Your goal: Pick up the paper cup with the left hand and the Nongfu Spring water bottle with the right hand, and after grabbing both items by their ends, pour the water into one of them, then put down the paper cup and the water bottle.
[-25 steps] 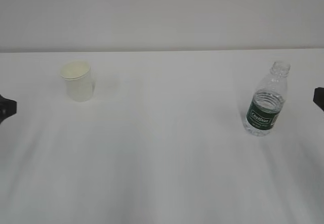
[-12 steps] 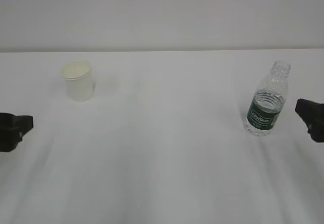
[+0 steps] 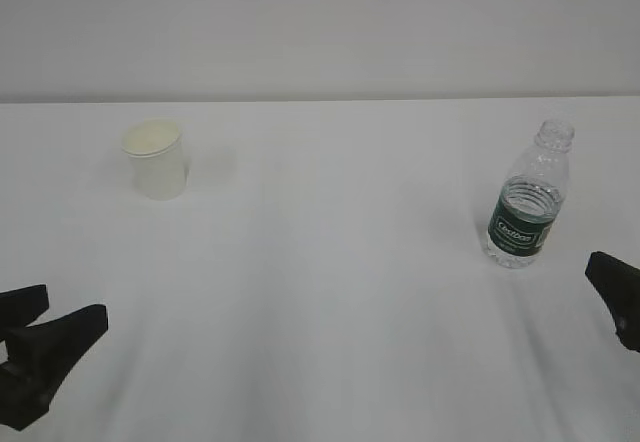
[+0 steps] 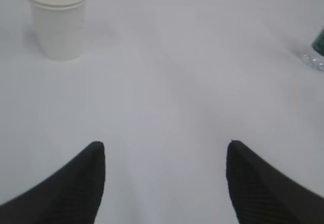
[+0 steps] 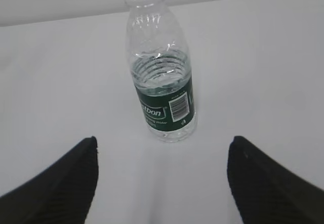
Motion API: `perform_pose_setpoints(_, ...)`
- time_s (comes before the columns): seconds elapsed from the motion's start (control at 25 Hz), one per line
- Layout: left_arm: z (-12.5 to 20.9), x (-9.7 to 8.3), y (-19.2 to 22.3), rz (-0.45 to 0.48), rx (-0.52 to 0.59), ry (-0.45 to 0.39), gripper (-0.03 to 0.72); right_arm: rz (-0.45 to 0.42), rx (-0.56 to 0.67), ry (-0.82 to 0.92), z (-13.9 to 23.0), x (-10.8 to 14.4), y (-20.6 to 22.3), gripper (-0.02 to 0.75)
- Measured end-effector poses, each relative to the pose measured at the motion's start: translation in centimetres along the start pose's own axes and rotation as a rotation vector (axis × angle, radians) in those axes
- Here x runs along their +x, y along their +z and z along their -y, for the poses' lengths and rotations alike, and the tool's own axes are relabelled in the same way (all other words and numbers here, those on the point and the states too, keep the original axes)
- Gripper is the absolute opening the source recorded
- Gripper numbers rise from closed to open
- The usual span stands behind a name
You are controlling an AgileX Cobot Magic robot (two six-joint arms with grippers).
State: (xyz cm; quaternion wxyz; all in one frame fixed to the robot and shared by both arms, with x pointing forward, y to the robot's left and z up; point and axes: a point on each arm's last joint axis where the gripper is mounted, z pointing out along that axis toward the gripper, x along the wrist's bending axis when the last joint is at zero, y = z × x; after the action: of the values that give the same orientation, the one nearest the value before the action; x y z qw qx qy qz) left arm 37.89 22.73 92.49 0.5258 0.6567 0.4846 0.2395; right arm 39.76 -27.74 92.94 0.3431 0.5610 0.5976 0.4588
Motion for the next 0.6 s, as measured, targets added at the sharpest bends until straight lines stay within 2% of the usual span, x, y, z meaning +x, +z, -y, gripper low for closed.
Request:
perform_pose_setpoints(0.12, -0.2, -0.6, -0.1, 0.066, -0.022, 0.033, 0.538, -0.014, -0.051, 0.000, -0.1, 0.1, -0.3, 0.595)
perform_pose_setpoints(0.2, -0.2, -0.6, -0.1, 0.061, -0.027, 0.033, 0.538, -0.019, -0.071, -0.001, -0.3, 0.2, -0.3, 0.595)
perform_pose_setpoints(0.44, -1.3, 0.9, -0.2, -0.105, -0.146, 0.019, 0.538, -0.019, -0.050, -0.016, 0.1, 0.1, 0.0, 0.594)
perform_pose_setpoints(0.6, -1.0, 2.0, 0.2, -0.213, -0.156, 0.010, 0.538, -0.023, -0.044, -0.045, 0.5, 0.1, 0.6, 0.594)
